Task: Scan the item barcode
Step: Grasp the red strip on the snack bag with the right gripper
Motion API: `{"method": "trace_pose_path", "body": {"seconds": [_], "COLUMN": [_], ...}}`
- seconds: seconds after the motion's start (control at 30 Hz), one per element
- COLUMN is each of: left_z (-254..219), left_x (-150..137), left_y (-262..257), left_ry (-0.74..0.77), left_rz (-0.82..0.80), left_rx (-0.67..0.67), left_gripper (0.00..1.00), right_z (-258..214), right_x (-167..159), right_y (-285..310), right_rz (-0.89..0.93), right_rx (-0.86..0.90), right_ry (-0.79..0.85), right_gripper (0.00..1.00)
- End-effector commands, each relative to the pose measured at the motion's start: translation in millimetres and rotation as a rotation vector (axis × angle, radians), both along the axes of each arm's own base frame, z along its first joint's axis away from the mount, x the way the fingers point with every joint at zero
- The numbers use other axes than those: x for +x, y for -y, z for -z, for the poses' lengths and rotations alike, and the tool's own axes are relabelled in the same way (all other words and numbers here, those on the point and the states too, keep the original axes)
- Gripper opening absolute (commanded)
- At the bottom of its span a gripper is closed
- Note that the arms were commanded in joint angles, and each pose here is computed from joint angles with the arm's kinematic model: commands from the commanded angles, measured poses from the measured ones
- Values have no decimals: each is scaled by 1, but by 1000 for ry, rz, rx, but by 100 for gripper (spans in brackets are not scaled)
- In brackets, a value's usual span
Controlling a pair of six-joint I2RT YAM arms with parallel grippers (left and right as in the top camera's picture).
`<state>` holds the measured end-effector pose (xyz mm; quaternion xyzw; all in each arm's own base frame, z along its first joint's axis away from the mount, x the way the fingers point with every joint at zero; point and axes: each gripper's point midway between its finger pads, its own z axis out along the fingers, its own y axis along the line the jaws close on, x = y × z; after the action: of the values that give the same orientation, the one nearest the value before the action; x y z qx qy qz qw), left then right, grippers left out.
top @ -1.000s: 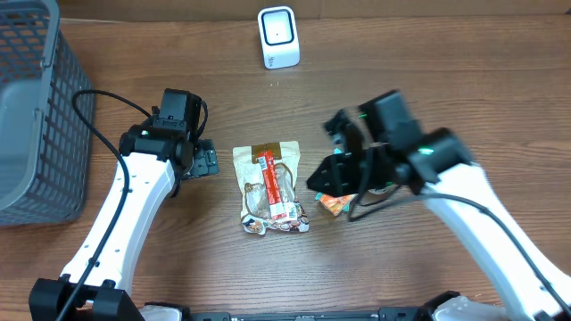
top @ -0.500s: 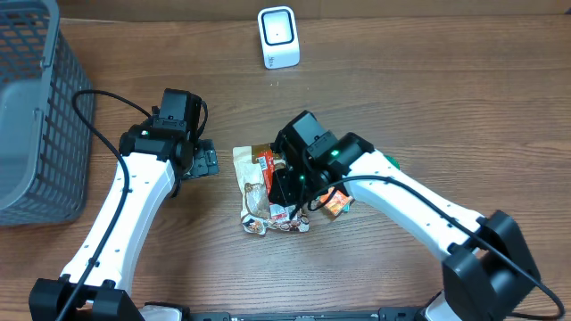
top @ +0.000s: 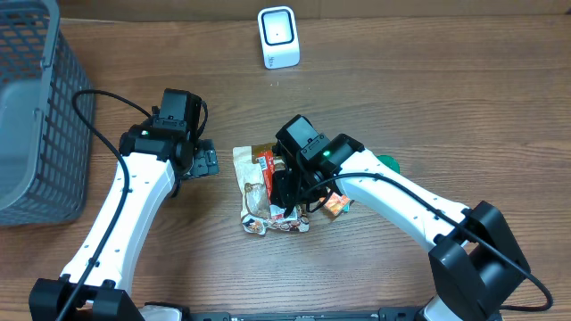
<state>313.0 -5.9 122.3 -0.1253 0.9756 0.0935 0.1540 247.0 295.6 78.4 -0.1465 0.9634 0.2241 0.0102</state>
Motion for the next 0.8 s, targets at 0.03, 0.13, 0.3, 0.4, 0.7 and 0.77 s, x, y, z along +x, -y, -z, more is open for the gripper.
{"method": "trace_pose_path", "body": {"seconds": [0.03, 0.13, 0.3, 0.4, 0.7, 0.77], "left_z": [-8, -8, -8, -8, -8, -8], "left_x": [5, 5, 5, 5, 5, 5], "left_y": [0, 0, 0, 0, 0, 0], "left_ry": [29, 29, 29, 29, 29, 29], "left_rz": [0, 0, 0, 0, 0, 0], "left_rx": [4, 4, 4, 4, 4, 4], "left_gripper": [100, 100, 100, 100, 100, 100], "right_z": [4, 5, 5, 5, 7, 7], "right_x": [1, 2, 2, 3, 3, 3], "right_y": [2, 4, 4, 5, 8, 8], "right_rz": [6, 8, 10, 10, 15, 15], "right_rx": [-23, -30, -35, -36, -56, -56], "right_ry": [10, 13, 18, 18, 20, 20], "right_gripper": [37, 37, 37, 37, 38, 37]}}
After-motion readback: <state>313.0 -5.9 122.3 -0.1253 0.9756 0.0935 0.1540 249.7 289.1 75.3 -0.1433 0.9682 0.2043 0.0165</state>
